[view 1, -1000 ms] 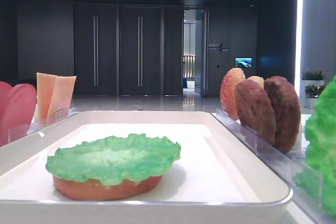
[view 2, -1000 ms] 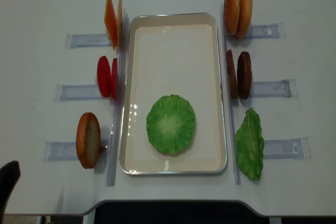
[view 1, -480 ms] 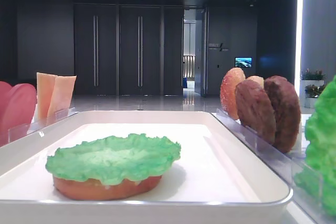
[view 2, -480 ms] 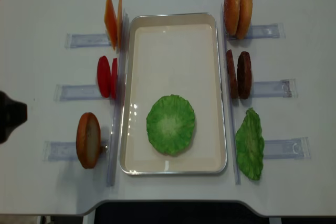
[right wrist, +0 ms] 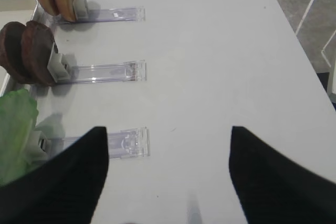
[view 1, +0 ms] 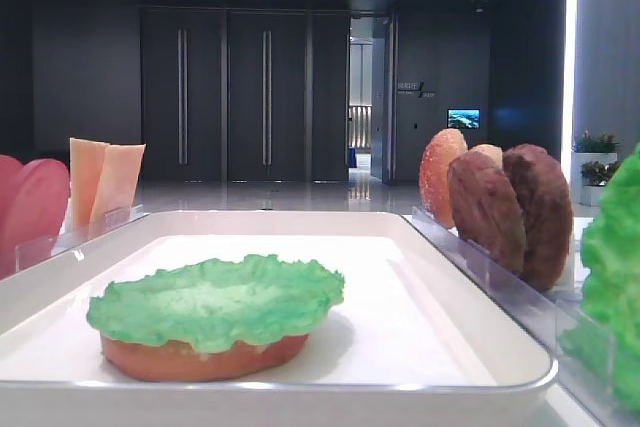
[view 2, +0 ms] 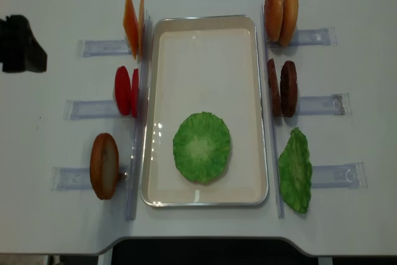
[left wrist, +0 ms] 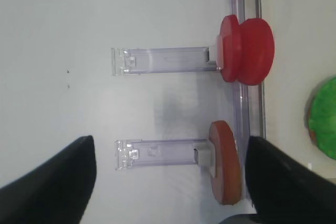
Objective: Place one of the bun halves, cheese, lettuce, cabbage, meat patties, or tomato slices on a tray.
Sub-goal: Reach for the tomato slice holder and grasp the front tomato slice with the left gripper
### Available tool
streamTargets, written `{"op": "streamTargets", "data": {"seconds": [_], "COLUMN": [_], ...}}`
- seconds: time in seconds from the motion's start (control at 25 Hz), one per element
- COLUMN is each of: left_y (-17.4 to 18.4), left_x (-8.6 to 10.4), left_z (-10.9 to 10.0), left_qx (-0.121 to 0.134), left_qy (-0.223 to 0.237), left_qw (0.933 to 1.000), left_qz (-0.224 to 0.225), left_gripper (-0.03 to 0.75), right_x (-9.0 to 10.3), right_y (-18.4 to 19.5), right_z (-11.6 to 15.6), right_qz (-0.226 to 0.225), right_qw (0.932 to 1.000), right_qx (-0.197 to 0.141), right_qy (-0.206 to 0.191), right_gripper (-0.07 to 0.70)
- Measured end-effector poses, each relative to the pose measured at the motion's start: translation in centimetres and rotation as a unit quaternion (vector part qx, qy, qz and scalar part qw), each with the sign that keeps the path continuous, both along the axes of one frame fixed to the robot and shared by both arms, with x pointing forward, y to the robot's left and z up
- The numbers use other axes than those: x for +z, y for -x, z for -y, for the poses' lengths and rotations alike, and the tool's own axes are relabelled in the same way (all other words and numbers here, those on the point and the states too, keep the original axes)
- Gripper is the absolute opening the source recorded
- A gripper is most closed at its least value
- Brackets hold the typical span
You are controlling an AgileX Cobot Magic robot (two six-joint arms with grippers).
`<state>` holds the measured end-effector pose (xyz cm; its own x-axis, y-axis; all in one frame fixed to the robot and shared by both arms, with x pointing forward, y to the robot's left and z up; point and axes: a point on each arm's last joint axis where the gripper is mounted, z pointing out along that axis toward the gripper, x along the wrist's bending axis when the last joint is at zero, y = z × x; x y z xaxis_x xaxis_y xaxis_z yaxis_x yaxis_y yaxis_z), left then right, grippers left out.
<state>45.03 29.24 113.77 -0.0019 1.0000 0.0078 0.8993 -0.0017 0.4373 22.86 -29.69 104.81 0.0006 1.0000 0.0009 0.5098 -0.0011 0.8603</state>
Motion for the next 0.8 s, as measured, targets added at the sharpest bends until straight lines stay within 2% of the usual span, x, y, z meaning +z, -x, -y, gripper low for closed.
{"op": "streamTargets", "data": {"seconds": [0.2, 0.44, 0.8], "left_y": [-3.6, -6.9, -8.8], "left_x": [-0.5, -2.0, -4.1], "left_z": [0.1, -0.3, -0.5], "left_qx": [0.001, 0.001, 0.0], "left_qy": [-0.007, -0.044, -0.065], "left_qw": [0.9995, 0.9972, 0.9934], "left_qz": [-0.029, -0.06, -0.095], "left_gripper": [0.692, 0.692, 0.692], "right_x": [0.0, 0.0, 0.0], "right_y": [0.0, 0.0, 0.0], "right_z": [0.0, 0.0, 0.0], "right_qz": [0.0, 0.0, 0.0], "right_qw": [1.0, 1.0, 1.0], "right_qx": [0.0, 0.0, 0.0], "right_qy": [0.0, 0.0, 0.0], "right_gripper": [0.467, 0.467, 0.467]}}
